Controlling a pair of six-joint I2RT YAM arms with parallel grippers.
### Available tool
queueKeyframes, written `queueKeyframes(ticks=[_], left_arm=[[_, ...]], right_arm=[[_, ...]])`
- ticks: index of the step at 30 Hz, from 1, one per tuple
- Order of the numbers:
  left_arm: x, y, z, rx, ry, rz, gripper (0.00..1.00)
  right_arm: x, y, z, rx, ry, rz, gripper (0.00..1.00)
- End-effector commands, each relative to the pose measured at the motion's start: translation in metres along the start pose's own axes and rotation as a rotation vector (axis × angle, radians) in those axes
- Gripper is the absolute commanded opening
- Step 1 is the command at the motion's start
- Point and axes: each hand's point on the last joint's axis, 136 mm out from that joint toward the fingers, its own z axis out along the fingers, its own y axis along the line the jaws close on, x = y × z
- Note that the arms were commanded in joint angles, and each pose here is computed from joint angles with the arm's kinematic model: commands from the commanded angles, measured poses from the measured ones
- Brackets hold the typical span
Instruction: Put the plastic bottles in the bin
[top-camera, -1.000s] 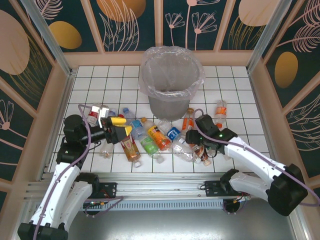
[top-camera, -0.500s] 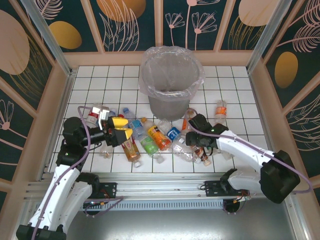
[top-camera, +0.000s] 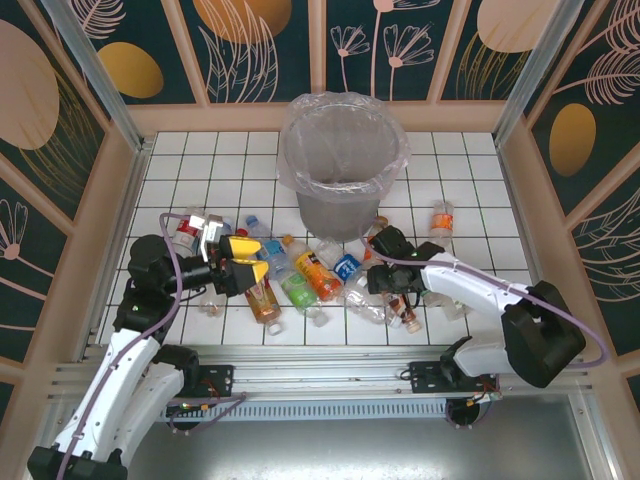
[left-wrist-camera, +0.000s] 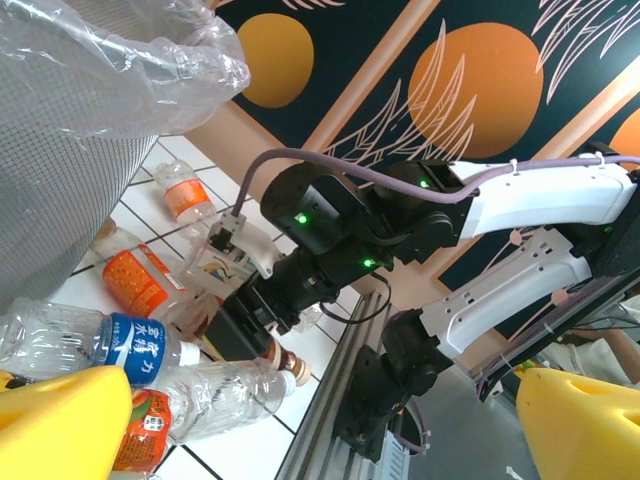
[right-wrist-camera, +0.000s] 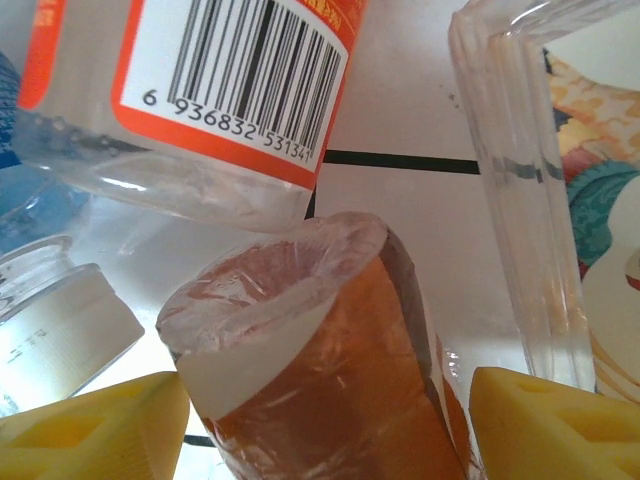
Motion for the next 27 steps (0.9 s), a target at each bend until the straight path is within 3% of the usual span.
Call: queueKeyframes(ticks=[1,27], left_arm=[[-0.004,-0.003,0.002,0.014,-0.007,0.021,0.98],[-0.010,0.007,0.004,-0.029,-0.018,0.026,0.98]], right_arm=[[-0.009,0.005,0.001,-0.022,-0.007,-0.024,0.75],[-0.024,-0.001,0.011,0.017,-0.042,-0.017,0.63]])
